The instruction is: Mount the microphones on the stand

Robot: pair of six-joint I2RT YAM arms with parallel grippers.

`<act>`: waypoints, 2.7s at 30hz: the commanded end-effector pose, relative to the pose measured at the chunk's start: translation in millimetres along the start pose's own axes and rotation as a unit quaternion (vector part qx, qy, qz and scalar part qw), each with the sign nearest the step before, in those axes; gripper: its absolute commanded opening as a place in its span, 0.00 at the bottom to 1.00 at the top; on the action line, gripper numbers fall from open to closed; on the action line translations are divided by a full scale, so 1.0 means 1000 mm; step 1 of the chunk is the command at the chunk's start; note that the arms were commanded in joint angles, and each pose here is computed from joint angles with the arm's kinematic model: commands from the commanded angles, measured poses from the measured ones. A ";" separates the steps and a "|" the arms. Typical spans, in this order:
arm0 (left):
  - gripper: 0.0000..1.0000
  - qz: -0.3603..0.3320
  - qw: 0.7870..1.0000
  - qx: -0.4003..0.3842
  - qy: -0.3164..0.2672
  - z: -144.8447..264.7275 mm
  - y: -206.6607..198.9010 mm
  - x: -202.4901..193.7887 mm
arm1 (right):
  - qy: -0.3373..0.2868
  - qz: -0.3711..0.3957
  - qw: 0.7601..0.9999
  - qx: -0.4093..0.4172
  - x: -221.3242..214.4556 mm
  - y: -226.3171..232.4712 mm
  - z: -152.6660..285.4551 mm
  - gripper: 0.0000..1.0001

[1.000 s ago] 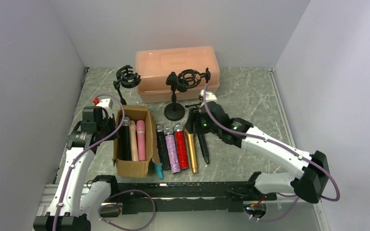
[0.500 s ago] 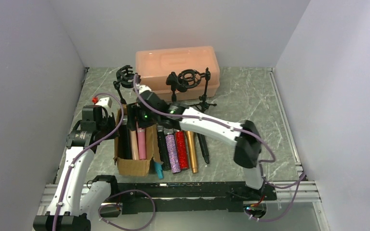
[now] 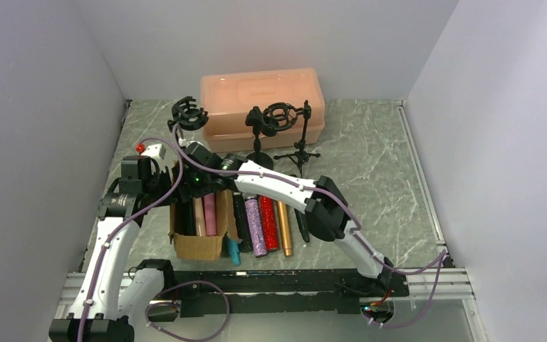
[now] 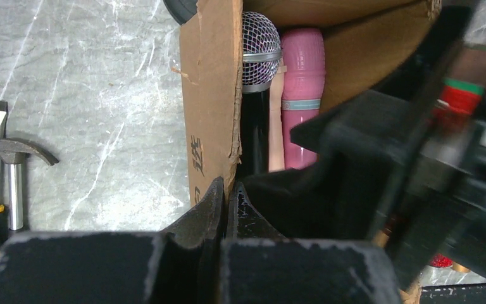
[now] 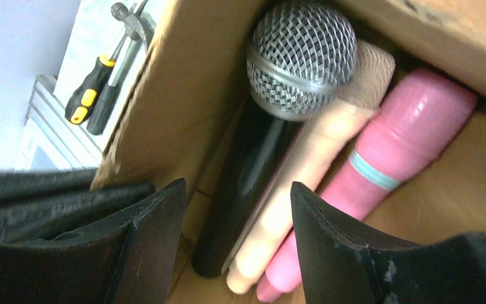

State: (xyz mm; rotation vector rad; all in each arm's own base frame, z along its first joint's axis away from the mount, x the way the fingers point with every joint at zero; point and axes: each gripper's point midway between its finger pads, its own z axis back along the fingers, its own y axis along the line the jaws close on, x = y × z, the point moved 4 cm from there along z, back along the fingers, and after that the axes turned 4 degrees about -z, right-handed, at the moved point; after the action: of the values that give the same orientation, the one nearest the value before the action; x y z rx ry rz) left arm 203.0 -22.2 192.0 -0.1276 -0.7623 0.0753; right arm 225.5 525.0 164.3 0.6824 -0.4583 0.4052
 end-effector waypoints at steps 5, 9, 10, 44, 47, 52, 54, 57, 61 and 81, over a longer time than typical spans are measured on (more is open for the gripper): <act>0.00 0.001 0.996 -0.051 -0.075 0.016 -0.018 0.041 | 0.012 0.007 0.999 -0.031 -0.007 -0.011 -0.033 0.60; 0.00 0.000 0.996 -0.058 -0.074 0.019 -0.020 0.042 | 0.005 0.007 0.999 -0.042 -0.008 -0.019 -0.040 0.54; 0.00 0.000 0.996 -0.058 -0.074 0.019 -0.020 0.042 | -0.001 0.009 0.999 -0.049 -0.007 -0.021 -0.041 0.50; 0.00 -0.016 0.998 -0.001 -0.055 0.004 -0.001 0.025 | -0.078 -0.020 0.994 -0.075 -0.019 -0.149 0.221 0.03; 0.00 -0.015 0.998 -0.002 -0.055 0.005 -0.001 0.025 | -0.073 -0.039 0.988 -0.127 -0.036 -0.183 0.226 0.03; 0.00 -0.015 0.998 -0.008 -0.055 0.005 -0.003 0.026 | -0.085 -0.079 0.978 -0.172 -0.049 -0.224 0.231 0.03; 0.00 -0.015 0.998 -0.010 -0.055 0.006 -0.004 0.026 | -0.091 -0.096 0.971 -0.197 -0.054 -0.242 0.232 0.03; 0.00 -0.019 0.998 -0.009 -0.056 0.007 -0.004 0.027 | -0.092 -0.121 0.962 -0.227 -0.062 -0.267 0.232 0.03; 0.00 -0.021 0.998 -0.009 -0.056 0.007 -0.003 0.026 | -0.086 -0.148 0.948 -0.268 -0.072 -0.298 0.231 0.03; 0.00 -0.021 0.998 -0.016 -0.060 0.009 -0.005 0.028 | -0.045 -0.168 0.956 -0.236 -0.062 -0.315 0.176 0.53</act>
State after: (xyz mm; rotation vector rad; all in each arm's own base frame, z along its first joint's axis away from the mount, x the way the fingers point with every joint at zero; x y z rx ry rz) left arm 207.7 -18.9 197.5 -0.1034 -0.7893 0.0444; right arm 263.8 152.7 67.8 0.1995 -0.4082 -0.0747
